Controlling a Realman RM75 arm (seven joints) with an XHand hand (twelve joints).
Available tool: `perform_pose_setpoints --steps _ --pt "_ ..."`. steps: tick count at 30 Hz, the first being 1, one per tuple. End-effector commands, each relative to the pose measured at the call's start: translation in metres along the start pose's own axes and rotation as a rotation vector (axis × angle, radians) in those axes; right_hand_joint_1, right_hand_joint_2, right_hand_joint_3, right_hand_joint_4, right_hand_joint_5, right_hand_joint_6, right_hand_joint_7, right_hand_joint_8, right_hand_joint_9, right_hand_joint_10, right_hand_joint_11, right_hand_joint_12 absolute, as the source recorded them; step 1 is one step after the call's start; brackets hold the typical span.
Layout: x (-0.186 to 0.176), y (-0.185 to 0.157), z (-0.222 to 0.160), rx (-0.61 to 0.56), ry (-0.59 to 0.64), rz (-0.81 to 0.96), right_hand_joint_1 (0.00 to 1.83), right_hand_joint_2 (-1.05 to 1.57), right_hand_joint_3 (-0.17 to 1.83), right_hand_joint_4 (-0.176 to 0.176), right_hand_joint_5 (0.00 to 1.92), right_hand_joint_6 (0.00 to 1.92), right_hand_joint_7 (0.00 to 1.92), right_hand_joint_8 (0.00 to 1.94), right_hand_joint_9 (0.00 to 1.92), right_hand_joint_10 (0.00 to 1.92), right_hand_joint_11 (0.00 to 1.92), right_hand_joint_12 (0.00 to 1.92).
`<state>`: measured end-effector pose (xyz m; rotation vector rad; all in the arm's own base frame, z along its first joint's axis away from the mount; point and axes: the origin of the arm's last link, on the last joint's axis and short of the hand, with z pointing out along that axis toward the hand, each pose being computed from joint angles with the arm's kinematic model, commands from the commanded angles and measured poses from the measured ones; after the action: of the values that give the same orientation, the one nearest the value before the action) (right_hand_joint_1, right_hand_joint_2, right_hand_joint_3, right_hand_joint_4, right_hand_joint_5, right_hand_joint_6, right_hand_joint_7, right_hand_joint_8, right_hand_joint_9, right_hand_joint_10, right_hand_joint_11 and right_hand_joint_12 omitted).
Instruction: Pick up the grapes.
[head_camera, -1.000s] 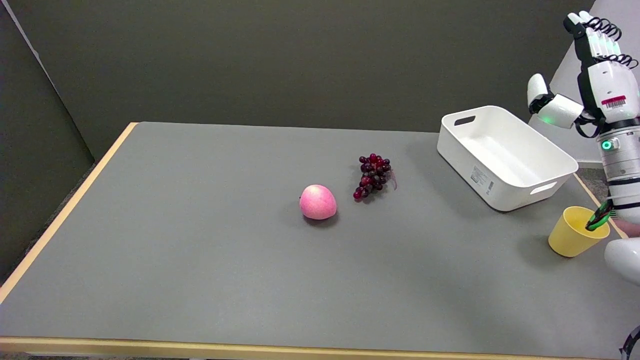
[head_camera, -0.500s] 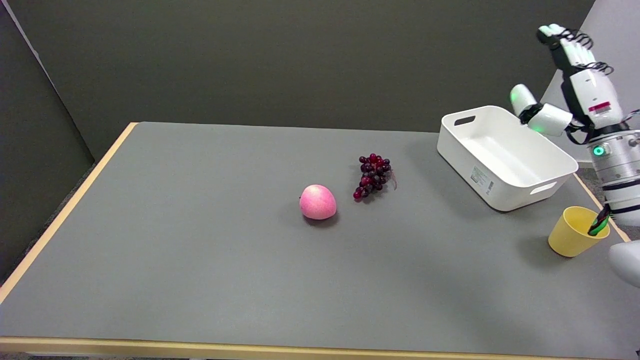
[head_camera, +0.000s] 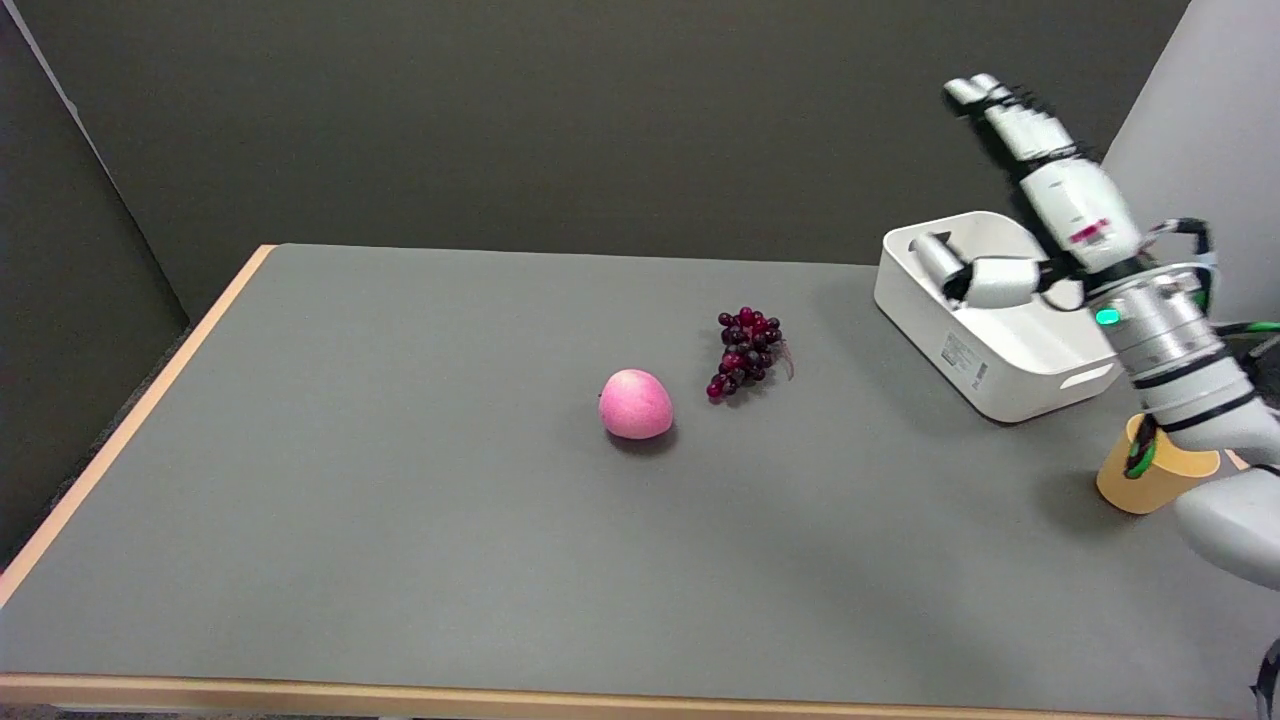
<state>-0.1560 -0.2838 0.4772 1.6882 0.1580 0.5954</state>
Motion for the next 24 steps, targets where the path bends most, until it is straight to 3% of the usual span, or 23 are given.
perform_pose_setpoints --steps 1,12,18,24 --pt "-0.072 -0.086 0.030 0.141 -0.324 -0.288 0.48 0.50 0.92 0.031 0.01 0.06 0.00 0.01 0.00 0.05 0.00 0.49" --pt "-0.111 -0.103 0.028 0.055 -0.431 -0.300 0.44 0.48 0.89 0.018 0.00 0.00 0.00 0.00 0.00 0.00 0.00 0.33" --pt "-0.128 -0.109 0.016 0.032 -0.389 -0.186 0.44 0.49 0.88 0.009 0.00 0.00 0.00 0.00 0.00 0.00 0.00 0.32" --pt "-0.120 -0.120 0.025 0.066 -0.359 -0.282 0.44 0.52 0.91 0.003 0.00 0.06 0.00 0.00 0.00 0.00 0.00 0.35"
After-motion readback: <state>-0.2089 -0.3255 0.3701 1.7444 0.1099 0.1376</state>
